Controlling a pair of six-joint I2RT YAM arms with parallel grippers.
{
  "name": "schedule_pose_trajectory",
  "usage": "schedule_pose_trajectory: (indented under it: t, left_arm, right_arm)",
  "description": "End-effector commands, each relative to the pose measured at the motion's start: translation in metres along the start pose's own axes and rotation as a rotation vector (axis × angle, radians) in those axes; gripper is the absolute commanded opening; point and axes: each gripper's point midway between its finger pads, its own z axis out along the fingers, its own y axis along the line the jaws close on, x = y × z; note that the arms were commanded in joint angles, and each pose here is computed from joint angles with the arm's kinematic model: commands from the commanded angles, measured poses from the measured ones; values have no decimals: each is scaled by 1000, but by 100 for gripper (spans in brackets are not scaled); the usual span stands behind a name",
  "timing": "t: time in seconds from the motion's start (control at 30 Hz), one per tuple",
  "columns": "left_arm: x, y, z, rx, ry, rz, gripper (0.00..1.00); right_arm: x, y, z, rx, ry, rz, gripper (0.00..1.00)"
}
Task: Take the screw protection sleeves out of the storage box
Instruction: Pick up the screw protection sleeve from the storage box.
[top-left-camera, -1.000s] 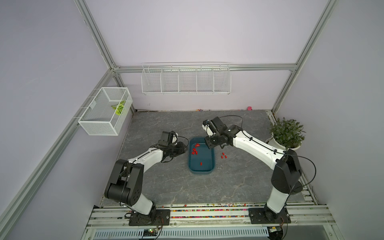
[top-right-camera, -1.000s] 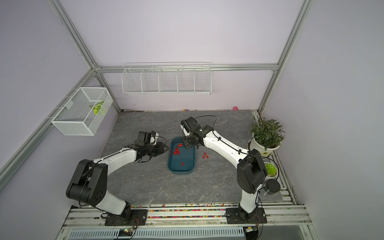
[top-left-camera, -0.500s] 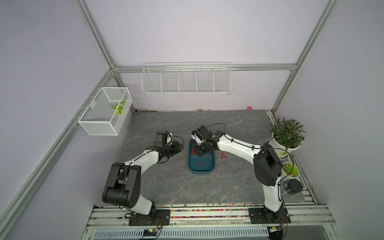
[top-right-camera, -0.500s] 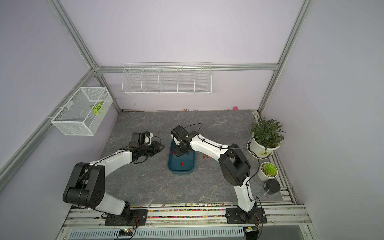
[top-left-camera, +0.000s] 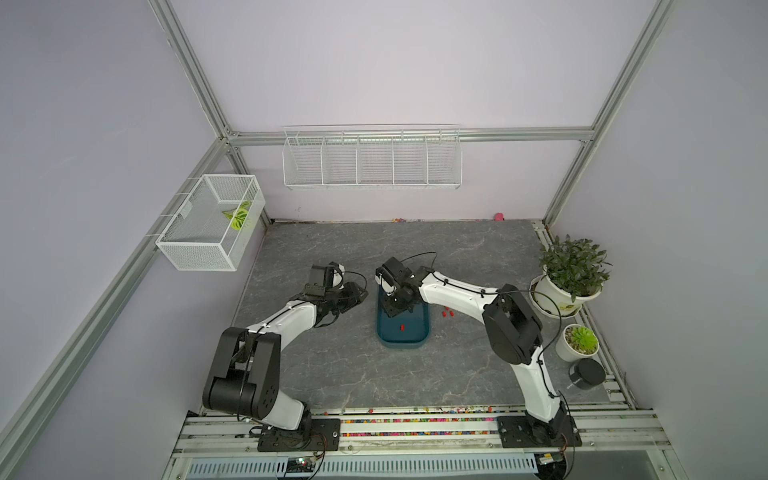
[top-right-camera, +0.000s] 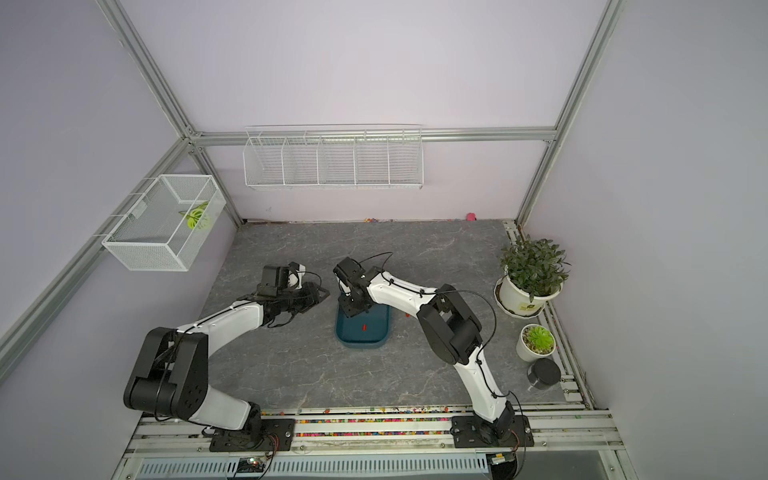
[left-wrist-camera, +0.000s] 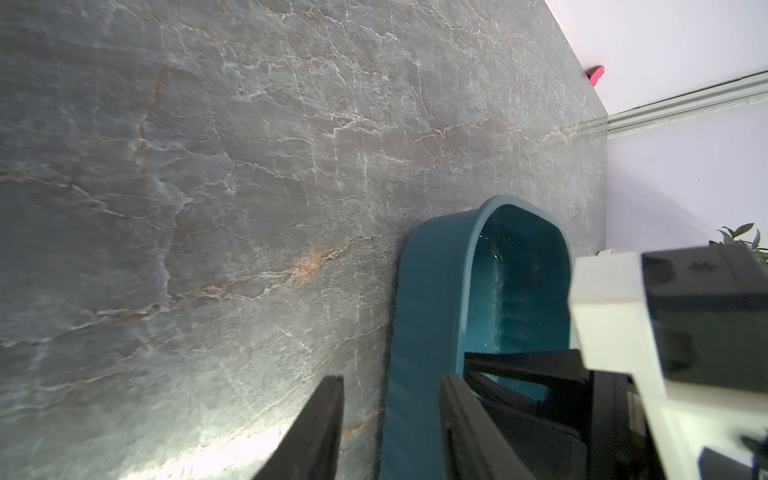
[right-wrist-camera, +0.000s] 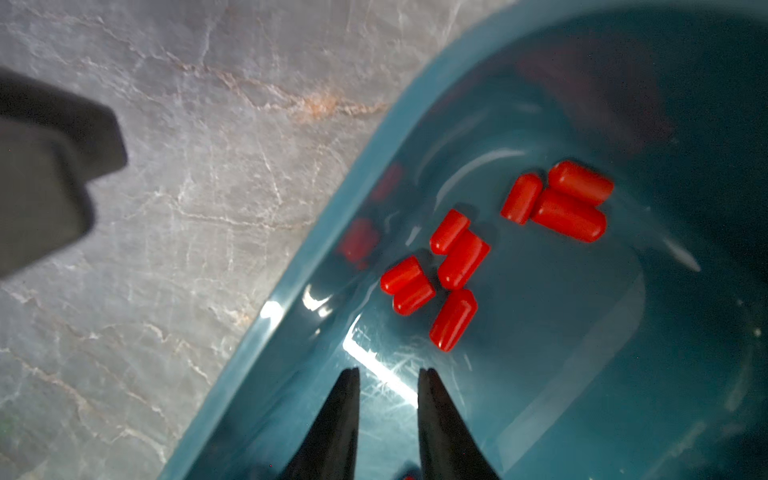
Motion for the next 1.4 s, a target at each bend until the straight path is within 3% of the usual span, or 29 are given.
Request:
schedule_pose_trajectory:
  t: [0.0, 0.4, 1.2, 1.37]
  left_arm:
    - [-3, -5, -6, 16, -14, 17, 45]
    - [-3, -7, -9, 18, -20, 20, 44]
    - [-2, -8, -10, 24, -17, 21, 44]
    - [-2, -8, -10, 25, -16, 22, 44]
  right_arm:
    - [-5, -6, 3, 35, -8, 7, 29]
    - [-4, -26, 15, 65, 2, 51, 29]
    - [0, -26, 32, 59, 44, 55, 29]
    - [1, -27, 34, 62, 52, 57, 25]
